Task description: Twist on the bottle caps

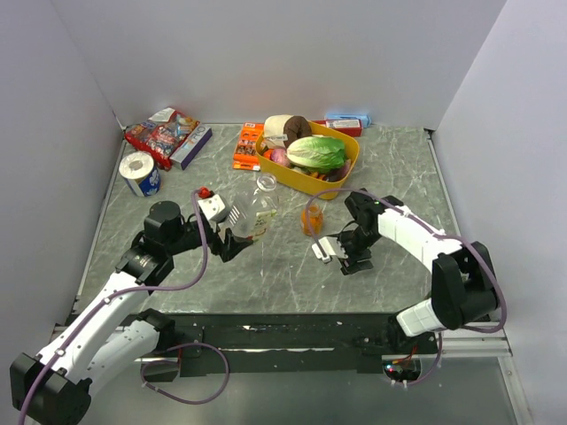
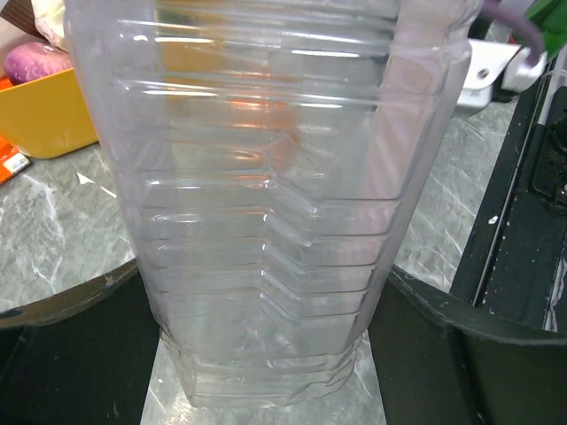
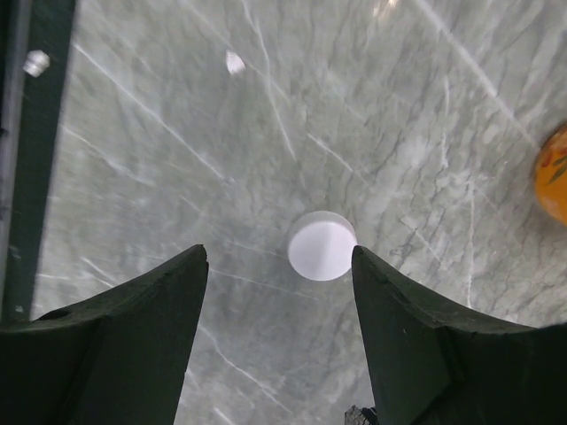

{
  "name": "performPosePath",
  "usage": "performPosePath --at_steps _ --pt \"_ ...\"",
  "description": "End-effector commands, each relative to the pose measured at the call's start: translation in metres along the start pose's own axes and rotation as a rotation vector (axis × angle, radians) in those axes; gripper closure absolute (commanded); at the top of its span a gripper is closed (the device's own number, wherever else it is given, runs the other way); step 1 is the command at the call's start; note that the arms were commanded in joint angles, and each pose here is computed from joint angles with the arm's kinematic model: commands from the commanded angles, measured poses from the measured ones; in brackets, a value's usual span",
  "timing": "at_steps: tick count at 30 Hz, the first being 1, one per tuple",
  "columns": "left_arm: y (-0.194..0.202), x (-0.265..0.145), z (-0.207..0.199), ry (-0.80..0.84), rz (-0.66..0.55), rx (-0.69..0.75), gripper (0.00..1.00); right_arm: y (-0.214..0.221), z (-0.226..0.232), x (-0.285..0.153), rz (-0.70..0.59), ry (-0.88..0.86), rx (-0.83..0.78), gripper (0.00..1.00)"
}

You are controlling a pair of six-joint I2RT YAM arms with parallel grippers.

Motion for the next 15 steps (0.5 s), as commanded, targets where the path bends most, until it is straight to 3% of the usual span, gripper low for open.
performPosePath --at_steps 1,6,15 --pt "-0.018 -0.005 0.003 -0.016 -0.050 0.050 0.99 0.005 -0.017 0.006 0.057 0.067 -0.059 0.28" --pt "-0.017 -0.005 0.004 -0.016 -0.048 0.049 0.99 0.007 -0.031 0.010 0.079 0.107 -0.047 0.30" --pt "-0.014 -0.004 0.005 -0.022 -0.043 0.044 0.99 0.014 -0.019 0.021 0.100 0.025 -0.091 0.32"
Point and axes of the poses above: each gripper's point midway between its finger pads, its own x axis out along the fingers, its own z axis along the line the jaws close on, y = z × x, the point moved 10 cm from there along -x, back along the fingers, and after that the axes turned 11 degrees about x, right-handed, at the moved point
